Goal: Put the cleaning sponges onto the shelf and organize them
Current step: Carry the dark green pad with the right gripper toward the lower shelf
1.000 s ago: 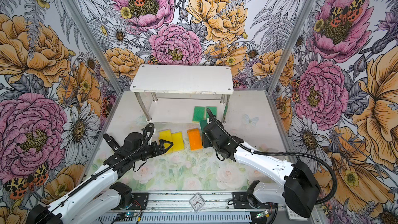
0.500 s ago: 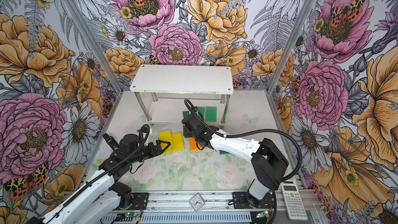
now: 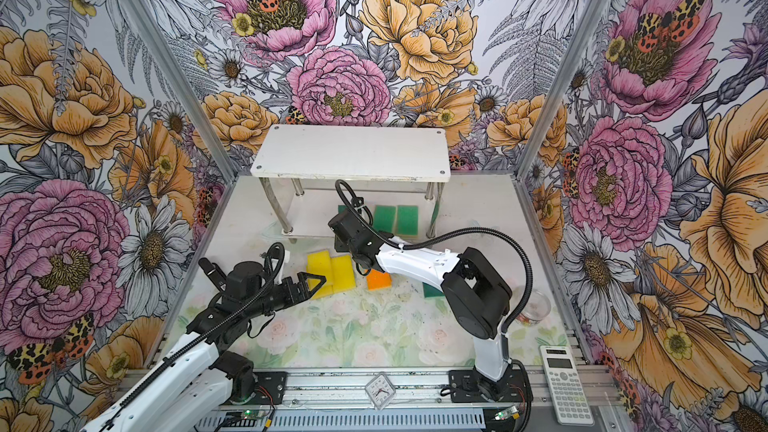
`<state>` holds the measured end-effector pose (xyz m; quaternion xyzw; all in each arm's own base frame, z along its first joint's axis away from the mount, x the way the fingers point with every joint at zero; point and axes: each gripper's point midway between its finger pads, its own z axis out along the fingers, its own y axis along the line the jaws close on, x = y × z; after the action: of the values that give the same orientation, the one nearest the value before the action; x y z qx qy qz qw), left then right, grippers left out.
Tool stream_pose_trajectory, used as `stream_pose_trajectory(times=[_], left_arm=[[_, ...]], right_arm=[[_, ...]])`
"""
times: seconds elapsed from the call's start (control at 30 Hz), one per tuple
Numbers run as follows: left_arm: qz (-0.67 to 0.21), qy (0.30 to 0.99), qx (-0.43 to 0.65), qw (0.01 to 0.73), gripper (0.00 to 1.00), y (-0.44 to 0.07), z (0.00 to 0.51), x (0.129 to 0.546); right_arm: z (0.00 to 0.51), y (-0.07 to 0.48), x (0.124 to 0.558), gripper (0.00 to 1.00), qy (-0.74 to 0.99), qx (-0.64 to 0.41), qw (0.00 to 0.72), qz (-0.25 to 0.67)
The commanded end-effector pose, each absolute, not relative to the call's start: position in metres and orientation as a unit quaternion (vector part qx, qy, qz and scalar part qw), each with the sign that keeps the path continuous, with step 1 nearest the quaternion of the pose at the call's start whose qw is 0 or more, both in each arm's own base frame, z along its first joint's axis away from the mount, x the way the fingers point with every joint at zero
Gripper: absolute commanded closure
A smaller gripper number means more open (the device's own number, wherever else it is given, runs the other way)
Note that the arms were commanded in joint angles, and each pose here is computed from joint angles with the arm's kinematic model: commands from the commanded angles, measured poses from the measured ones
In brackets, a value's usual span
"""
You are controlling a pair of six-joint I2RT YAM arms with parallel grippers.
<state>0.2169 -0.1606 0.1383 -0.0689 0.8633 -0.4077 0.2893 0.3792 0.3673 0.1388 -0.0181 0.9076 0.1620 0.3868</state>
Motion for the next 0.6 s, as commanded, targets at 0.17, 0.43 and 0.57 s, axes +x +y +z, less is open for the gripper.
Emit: stream_pose_trajectory(times=[0.17,0.43,0.57], left_arm=[[-0.415,0.862,-0.068,0.283,0.01,-0.16,0.136,0.214],[-0.416,0.862,-0.068,0.283,0.01,-0.161,0.136,0.214],[-0.415,0.861,-0.068,0.285,0.01,-0.16,0.137,0.215]], right_arm=[[0.138,0.385,0.4,0.38,0.901,0.003,0.4,0.168],[0.123,0.37,0.411,0.38,0.906,0.02,0.399,0.144],[0.119,0.364,0.417,0.38,0.906,0.024,0.4,0.135]])
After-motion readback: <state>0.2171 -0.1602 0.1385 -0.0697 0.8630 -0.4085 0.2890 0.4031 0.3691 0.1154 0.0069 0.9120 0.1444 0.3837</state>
